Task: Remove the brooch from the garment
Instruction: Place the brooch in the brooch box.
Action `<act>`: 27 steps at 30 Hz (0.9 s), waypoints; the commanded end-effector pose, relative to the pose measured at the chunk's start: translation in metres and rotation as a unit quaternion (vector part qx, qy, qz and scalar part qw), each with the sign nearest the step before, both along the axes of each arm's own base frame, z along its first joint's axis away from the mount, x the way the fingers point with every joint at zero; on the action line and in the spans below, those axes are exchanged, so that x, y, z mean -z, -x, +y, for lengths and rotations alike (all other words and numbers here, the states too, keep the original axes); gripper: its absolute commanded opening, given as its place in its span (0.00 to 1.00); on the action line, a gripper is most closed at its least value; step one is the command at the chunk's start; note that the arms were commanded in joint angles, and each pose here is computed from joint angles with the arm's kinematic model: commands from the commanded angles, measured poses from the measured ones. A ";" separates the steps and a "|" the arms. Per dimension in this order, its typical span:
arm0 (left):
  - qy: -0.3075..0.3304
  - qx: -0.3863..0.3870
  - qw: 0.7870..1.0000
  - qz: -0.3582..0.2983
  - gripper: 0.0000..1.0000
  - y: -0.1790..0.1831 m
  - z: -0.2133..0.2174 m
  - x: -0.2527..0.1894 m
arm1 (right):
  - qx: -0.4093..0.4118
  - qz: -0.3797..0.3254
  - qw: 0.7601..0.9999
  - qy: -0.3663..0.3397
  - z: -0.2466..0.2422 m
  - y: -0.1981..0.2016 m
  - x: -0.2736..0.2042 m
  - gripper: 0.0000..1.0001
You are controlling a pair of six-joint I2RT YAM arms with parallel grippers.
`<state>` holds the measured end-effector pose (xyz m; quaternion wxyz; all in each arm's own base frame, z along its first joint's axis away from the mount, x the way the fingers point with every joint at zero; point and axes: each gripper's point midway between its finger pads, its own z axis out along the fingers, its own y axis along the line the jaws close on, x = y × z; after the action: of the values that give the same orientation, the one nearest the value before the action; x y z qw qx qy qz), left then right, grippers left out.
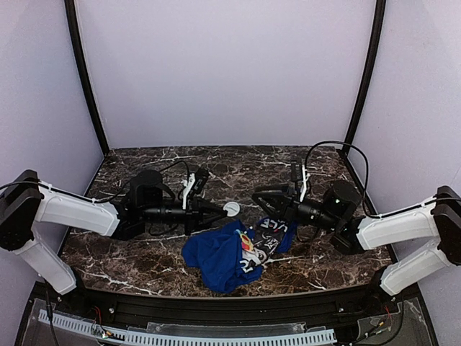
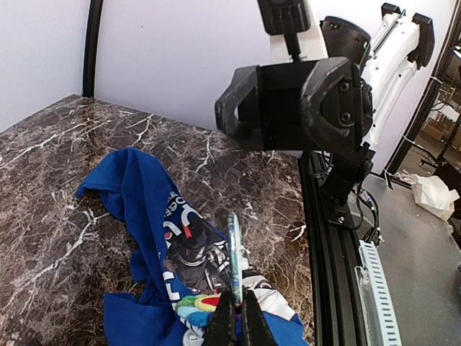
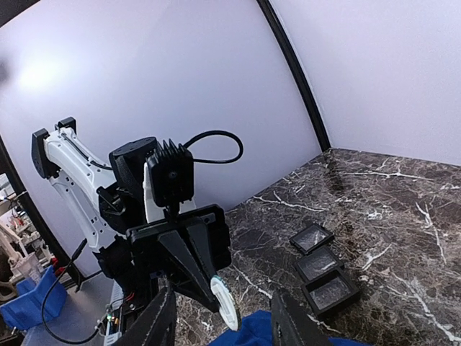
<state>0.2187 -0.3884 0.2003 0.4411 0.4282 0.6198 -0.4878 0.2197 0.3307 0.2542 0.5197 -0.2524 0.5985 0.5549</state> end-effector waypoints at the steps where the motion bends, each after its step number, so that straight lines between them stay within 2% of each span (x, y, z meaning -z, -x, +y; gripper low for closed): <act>1: -0.019 -0.021 1.000 -0.010 0.01 -0.002 0.008 0.001 | 0.038 -0.032 0.998 0.041 -0.013 0.001 0.005 0.46; 6: -0.062 -0.127 0.990 -0.012 0.01 -0.031 0.032 0.007 | 0.117 -0.043 0.990 0.070 -0.041 -0.008 0.003 0.47; 10: -0.113 -0.246 0.963 0.011 0.01 -0.066 0.070 0.023 | 0.191 -0.049 0.976 0.094 -0.066 -0.019 0.004 0.49; 12: -0.135 -0.308 0.941 0.036 0.01 -0.088 0.099 0.034 | 0.220 -0.051 0.969 0.104 -0.077 -0.023 0.005 0.49; 15: -0.191 -0.401 0.894 0.053 0.01 -0.109 0.141 0.055 | 0.254 -0.054 0.959 0.113 -0.092 -0.027 0.005 0.50; 16: -0.200 -0.415 0.886 0.054 0.01 -0.113 0.147 0.057 | 0.264 -0.055 0.956 0.116 -0.096 -0.028 0.005 0.50; 19: -0.248 -0.474 0.843 0.050 0.01 -0.123 0.177 0.070 | 0.284 -0.055 0.950 0.120 -0.105 -0.030 0.006 0.51; 27: -0.300 -0.512 0.800 0.088 0.01 -0.145 0.206 0.100 | 0.292 -0.053 0.947 0.124 -0.111 -0.030 0.010 0.52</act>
<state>0.3574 -0.2019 0.1107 0.4439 0.1362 0.8832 -0.0653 0.2467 0.2272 0.2541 0.6542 -0.1628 0.6714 0.3079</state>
